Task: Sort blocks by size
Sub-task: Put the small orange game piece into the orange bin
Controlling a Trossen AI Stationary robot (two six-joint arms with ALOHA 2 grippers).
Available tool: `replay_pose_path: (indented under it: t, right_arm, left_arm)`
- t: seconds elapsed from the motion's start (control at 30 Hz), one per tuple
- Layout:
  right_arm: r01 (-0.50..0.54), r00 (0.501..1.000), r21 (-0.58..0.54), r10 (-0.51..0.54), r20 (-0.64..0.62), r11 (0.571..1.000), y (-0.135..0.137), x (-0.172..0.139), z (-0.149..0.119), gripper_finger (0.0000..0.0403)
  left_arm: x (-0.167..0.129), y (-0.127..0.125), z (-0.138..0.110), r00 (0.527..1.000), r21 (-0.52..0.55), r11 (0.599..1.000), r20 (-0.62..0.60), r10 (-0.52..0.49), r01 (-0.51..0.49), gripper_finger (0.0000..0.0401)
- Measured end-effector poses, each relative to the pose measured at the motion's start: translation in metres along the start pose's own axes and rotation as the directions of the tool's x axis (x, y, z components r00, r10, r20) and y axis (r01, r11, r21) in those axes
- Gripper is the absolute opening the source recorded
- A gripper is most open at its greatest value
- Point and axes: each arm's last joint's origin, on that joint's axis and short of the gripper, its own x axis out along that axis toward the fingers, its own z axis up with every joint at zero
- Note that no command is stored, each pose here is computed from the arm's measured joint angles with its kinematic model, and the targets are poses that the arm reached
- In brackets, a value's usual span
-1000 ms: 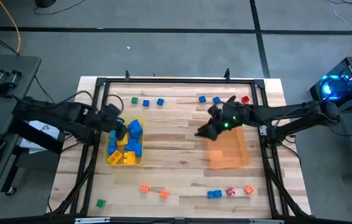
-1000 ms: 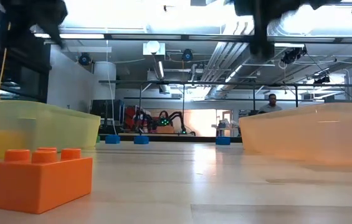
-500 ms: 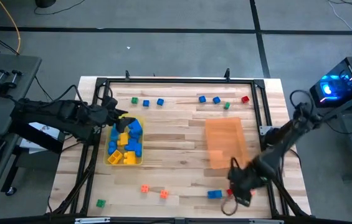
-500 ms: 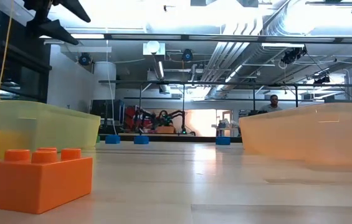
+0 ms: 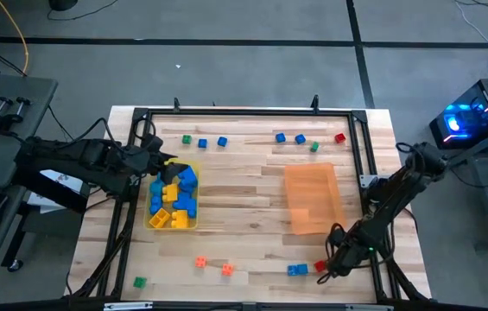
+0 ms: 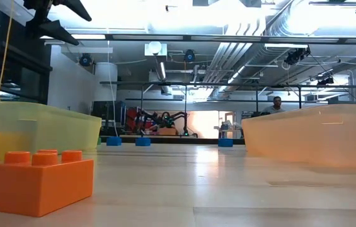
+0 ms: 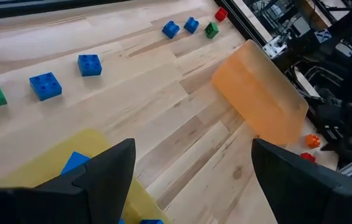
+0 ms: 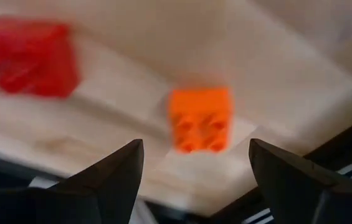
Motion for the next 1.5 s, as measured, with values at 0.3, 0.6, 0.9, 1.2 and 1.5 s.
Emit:
replay_pose_path:
  t: [0.3,0.6,0.9,1.2,1.5]
  right_arm:
    - [0.009,0.999,-0.018,-0.008,0.041,1.0,-0.007,0.008,0.007,0.0286]
    - [0.043,0.999,-0.019,-0.043,-0.012,0.999,-0.003,0.02,0.008,0.0261]
    - [0.039,0.999,-0.055,-0.04,-0.023,0.998,0.002,0.016,0.006,0.0165]
    - [-0.079,0.98,-0.302,0.129,0.149,0.95,0.007,-0.091,-0.015,0.0131]
    - [-0.001,0.905,-0.126,0.055,0.421,0.992,-0.001,-0.117,0.055,0.0176]
  left_arm:
    - [0.0,0.0,0.0,1.0,-0.029,1.0,0.002,-0.003,0.003,0.0305]
    - [0.0,-0.001,0.001,1.0,-0.033,0.999,0.008,-0.011,0.011,0.0305]
    - [0.0,-0.001,0.001,1.0,-0.032,0.999,0.008,-0.012,0.012,0.0305]
    - [-0.001,-0.004,0.002,0.999,0.021,0.998,0.01,-0.053,0.053,0.0305]
    - [-0.001,-0.004,0.002,0.998,0.022,0.998,0.01,-0.054,0.054,0.0305]
